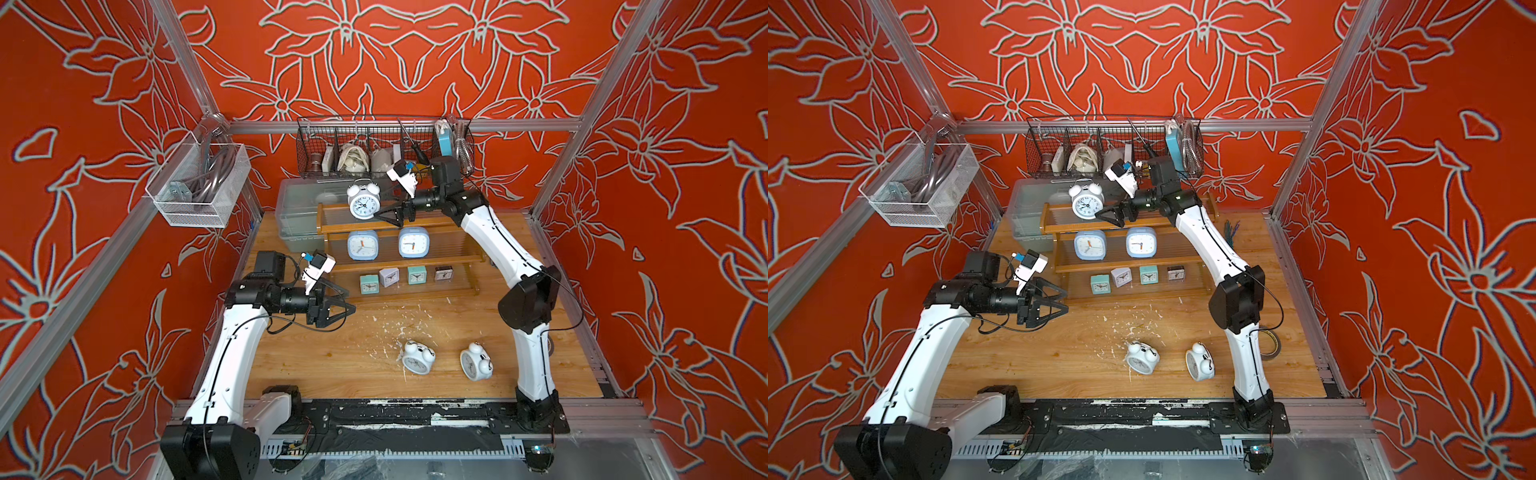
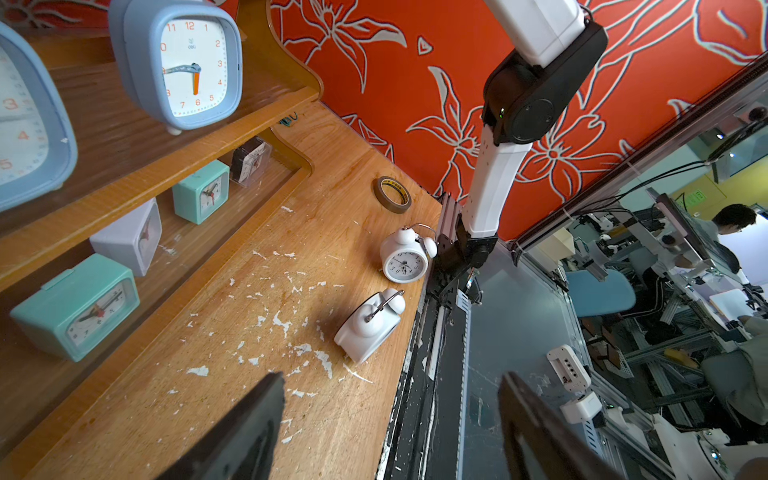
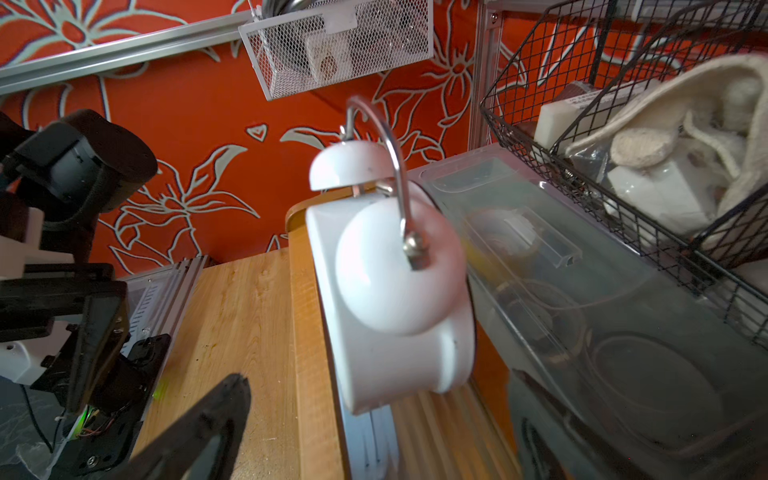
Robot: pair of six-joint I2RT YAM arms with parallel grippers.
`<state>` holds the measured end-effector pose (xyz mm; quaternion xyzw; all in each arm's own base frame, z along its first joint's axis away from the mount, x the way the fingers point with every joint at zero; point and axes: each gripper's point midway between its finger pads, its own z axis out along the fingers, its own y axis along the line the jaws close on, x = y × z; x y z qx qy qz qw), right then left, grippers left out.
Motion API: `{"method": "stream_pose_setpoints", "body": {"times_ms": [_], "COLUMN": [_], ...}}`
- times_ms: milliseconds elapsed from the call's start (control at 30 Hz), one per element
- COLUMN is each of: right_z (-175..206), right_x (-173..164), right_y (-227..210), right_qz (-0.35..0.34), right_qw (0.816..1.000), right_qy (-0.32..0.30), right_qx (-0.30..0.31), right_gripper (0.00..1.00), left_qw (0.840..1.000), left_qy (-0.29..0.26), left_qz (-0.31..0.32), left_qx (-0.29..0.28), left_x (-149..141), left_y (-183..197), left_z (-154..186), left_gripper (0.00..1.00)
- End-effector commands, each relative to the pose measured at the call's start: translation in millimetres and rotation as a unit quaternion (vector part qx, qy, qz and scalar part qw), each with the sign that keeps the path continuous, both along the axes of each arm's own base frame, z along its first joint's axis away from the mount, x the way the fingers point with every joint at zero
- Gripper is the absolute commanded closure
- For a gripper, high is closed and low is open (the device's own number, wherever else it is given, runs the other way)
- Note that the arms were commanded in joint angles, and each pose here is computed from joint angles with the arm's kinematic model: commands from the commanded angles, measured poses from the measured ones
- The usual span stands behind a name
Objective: Place the alarm clocks on the shelf by style
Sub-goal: Place the alarm on the shelf, then pick up the alarm from the center of the board.
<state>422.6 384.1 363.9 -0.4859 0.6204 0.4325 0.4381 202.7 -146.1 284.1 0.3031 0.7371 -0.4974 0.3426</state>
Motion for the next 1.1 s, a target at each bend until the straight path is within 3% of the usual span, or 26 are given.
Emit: {"method": "stream_pose_setpoints", "body": {"times_ms": [0, 233, 533, 833, 1067], "right_z": [22.1, 8.0, -23.6, -45.9, -55.5], "right_x": [-11.9, -27.5, -82.4, -135.1, -150.4], "right_y": [-11.3, -35.4, -69.1, -102.2, -146.3], "right_qz": [-0.022, -0.086, -0.125, -0.163, -0.258], "right_qw": [0.999, 0.996, 0.991, 0.986, 0.965], "right_qy": [-0.025, 0.012, 0.043, 0.029, 0.024], "right_qx": [-0.001, -0.015, -0.002, -0.014, -0.029], "right_gripper": [0.00, 0.00, 0.00, 0.00, 0.00], "left_qw": [1.000, 0.999, 0.989, 0.962, 0.934], "left_qy": [-0.025, -0.022, -0.033, -0.065, -0.080], "left_qz": [-0.008, -0.020, -0.090, -0.181, -0.247], "left_qx": [-0.015, 0.016, 0.112, 0.192, 0.246], "left_x": [-2.0, 3.1, -2.3, -14.1, -25.6], "left_y": [-1.0, -10.1, -43.4, -82.5, -109.7], "left_z": [4.8, -11.9, -64.2, -113.4, -149.0], "left_gripper": [0.18, 0.17, 0.16, 0.15, 0.14]}}
